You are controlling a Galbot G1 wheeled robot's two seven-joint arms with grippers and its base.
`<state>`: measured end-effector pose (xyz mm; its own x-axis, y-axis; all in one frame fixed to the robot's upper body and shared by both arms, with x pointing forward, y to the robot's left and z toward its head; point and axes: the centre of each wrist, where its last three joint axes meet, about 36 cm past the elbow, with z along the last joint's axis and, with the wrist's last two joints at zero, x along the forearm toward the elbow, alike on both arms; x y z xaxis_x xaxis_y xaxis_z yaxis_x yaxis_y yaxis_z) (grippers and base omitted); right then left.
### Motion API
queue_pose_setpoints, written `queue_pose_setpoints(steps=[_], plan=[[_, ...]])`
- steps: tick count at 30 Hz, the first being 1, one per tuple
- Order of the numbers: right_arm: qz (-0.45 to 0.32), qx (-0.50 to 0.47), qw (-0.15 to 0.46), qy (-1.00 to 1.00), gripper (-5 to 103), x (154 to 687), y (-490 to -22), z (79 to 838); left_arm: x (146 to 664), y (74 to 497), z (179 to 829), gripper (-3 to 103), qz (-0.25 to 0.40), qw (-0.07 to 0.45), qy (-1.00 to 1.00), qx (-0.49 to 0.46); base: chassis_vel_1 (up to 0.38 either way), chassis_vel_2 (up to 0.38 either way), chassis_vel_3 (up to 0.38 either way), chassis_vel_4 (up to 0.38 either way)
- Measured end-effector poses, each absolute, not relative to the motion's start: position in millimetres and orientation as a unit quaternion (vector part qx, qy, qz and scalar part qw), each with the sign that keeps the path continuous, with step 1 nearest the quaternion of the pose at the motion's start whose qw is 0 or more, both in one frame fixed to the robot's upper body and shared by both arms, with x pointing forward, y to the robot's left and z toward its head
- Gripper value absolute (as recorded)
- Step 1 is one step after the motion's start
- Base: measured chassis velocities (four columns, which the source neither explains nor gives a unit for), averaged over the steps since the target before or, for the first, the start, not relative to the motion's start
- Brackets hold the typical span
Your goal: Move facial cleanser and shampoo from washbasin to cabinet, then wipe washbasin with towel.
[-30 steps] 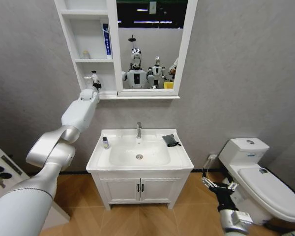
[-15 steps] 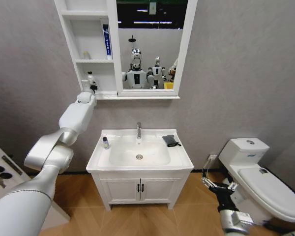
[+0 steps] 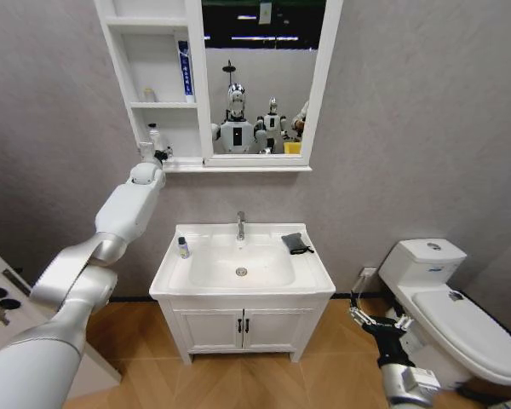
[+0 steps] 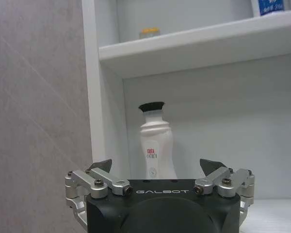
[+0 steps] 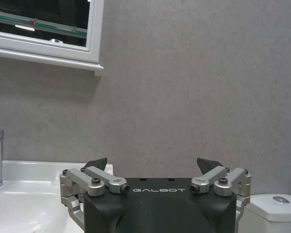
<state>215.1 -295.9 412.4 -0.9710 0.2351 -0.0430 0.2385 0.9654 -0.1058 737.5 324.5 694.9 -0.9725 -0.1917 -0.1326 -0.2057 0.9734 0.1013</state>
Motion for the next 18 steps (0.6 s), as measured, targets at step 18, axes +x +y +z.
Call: queue_pose_setpoints(steps=[18], plan=[[-0.047,0.119,0.007,0.992,100,210,-283,410,547,349,607,100,0.101,-0.013,0.994,0.031,0.000,0.000,0.000,0.000]])
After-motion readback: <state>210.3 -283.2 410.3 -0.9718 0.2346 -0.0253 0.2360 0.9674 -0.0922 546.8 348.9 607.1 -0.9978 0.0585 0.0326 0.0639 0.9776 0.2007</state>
